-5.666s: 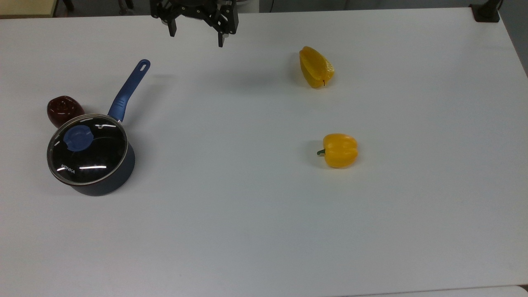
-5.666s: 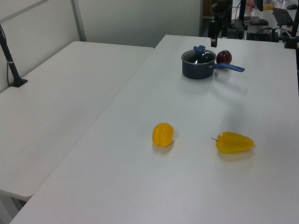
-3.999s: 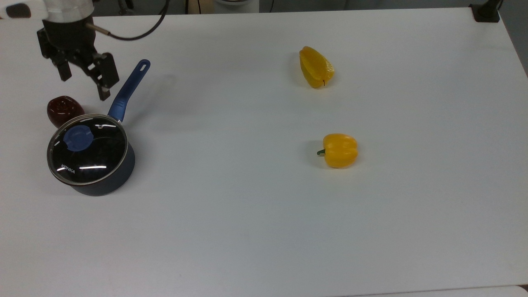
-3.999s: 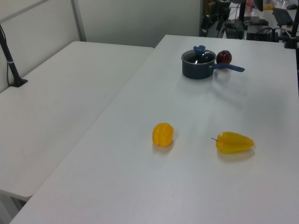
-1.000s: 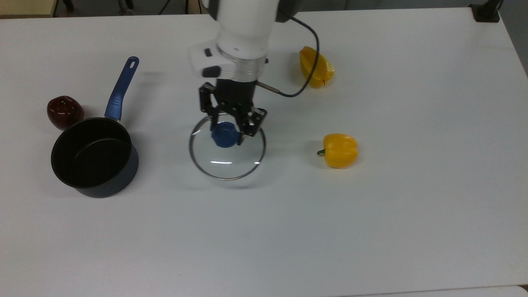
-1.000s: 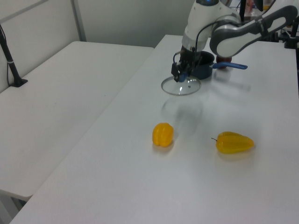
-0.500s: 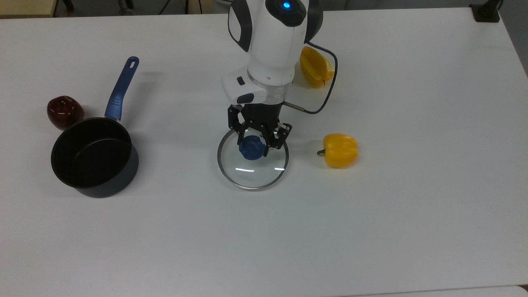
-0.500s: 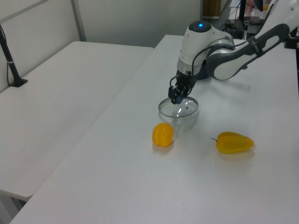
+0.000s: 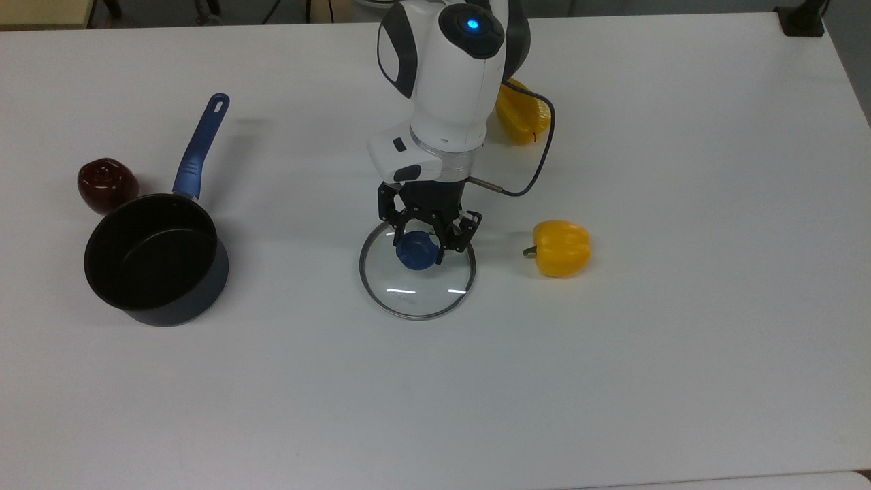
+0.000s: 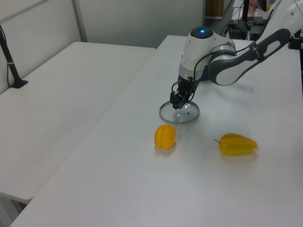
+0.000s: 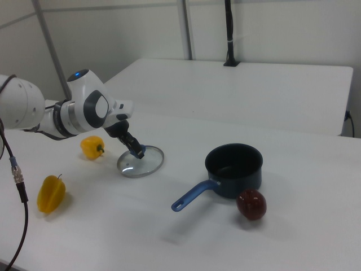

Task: Open lid
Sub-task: 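Lower the glass lid flat onto the table and open the gripper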

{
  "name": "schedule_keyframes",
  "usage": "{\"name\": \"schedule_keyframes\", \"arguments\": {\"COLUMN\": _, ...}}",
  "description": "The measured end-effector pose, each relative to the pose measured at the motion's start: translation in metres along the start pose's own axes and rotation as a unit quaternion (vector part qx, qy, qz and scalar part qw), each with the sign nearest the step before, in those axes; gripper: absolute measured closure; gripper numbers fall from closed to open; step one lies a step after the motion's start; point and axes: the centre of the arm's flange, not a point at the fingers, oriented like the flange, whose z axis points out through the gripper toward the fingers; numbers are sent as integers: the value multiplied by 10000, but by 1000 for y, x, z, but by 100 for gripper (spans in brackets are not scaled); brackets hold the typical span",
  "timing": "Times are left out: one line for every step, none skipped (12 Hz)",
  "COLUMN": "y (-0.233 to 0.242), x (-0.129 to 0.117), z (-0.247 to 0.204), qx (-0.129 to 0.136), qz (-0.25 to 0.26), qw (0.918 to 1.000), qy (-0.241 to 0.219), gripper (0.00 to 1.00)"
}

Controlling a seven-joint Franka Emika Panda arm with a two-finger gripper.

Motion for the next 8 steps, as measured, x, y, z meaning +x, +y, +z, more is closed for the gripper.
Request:
{"name": "schedule_keyframes", "arguments": {"y": 0, "x": 0, "z": 0, "qx": 1, "qz": -2, "qw": 10000, "qy": 1, "gripper": 35}}
{"name": "schedule_keyframes", "arguments": {"y": -1, "x": 0, "z": 0, "qx": 3, "qz": -8, "qw": 10000, "qy": 1, "gripper": 35}}
{"name": "schedule_keyframes", "arguments": {"y": -3, "x": -2, "z": 0, "qx": 6, "qz": -25, "qw": 10000, "qy": -2, "gripper": 31}}
{"name": "schedule_keyframes", "arguments": {"y": -6, "x": -4, "z": 1, "qx": 9, "qz": -50, "qw": 10000, "qy": -10, "gripper": 18}}
{"name": "schedule_keyframes", "arguments": {"y": -7, "x": -5, "z": 1, "qx": 14, "qz": -60, "qw": 10000, "qy": -9, "gripper": 7}}
{"name": "schedule_keyframes", "arguments": {"y": -8, "x": -4, "z": -1, "qx": 23, "qz": -59, "qw": 10000, "qy": 6, "gripper": 0}}
{"name": "schedule_keyframes", "arguments": {"y": -7, "x": -1, "z": -5, "qx": -7, "qz": -45, "qw": 10000, "qy": -2, "gripper": 0}}
{"name": "schedule_keyframes", "arguments": {"y": -5, "x": 1, "z": -10, "qx": -93, "qz": -42, "qw": 9999, "qy": -52, "gripper": 0}}
